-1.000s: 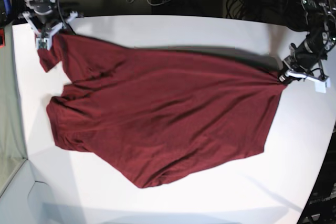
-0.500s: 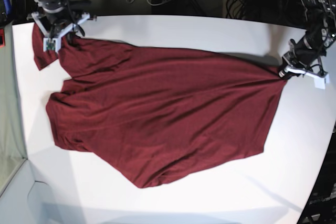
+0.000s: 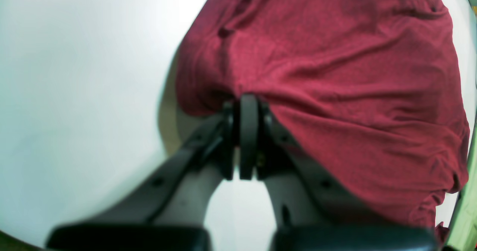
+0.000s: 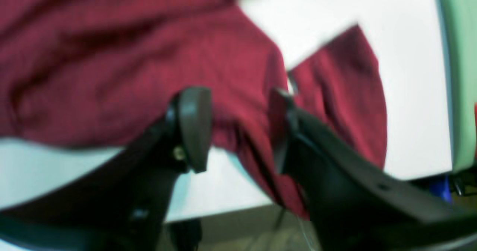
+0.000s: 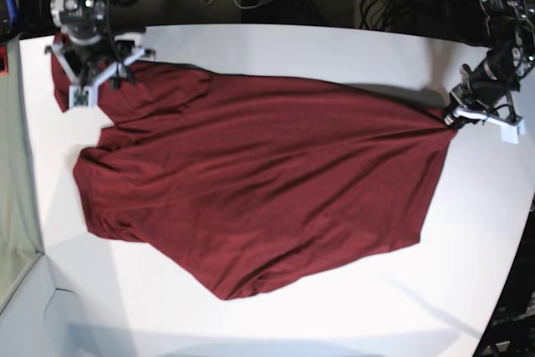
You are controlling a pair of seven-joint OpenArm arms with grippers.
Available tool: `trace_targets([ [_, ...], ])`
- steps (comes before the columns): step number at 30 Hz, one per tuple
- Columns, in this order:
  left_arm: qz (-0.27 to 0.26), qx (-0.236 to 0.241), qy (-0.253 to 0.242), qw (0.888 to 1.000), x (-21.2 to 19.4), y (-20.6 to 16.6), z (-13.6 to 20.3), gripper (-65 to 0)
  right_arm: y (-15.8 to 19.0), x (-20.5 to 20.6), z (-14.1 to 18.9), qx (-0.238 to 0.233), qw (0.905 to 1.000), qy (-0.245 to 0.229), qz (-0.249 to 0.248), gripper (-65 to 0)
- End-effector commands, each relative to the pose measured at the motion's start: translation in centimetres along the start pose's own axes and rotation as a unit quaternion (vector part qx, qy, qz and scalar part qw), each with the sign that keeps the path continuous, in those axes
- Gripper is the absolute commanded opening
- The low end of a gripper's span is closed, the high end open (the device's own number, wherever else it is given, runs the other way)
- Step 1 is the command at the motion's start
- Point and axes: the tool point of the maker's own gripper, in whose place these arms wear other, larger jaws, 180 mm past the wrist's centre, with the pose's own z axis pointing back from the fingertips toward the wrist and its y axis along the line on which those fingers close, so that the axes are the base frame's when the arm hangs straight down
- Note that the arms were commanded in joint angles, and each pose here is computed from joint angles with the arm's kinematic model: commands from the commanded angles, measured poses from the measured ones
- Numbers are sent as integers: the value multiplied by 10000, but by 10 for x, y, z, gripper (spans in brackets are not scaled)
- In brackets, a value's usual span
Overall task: Layout the t-shirt on the table in an organized manner, then fold the t-shirt properly
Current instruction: 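Regrasp the t-shirt corner with the right gripper and pull it taut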
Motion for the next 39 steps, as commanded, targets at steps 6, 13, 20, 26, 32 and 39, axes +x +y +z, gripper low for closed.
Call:
trace_targets([
  [6,16,-61,-100,9999,9,-4,3,-649,3,21,-31,73,9999,107,-72,-284],
  [13,22,-54,-95,9999,9,-3,3,-649,7,10,-60,169,9988,448,-123,-284],
  [20,93,-87,-100,9999,6,-5,1,-649,1,36,-55,105,9999,117,-71,-284],
  [26,137,-117,-90,9998,3,-7,0,-649,-5,46,-62,60,9999,82,-33,-284],
  [32,137,-116,-105,9998,4,-7,0,-649,-2,34,-77,118,9994,316,-76,-284],
  [39,221,-24,-11,9998,-2,1,-3,-649,5,14,-90,216,9986,477,-47,-336],
])
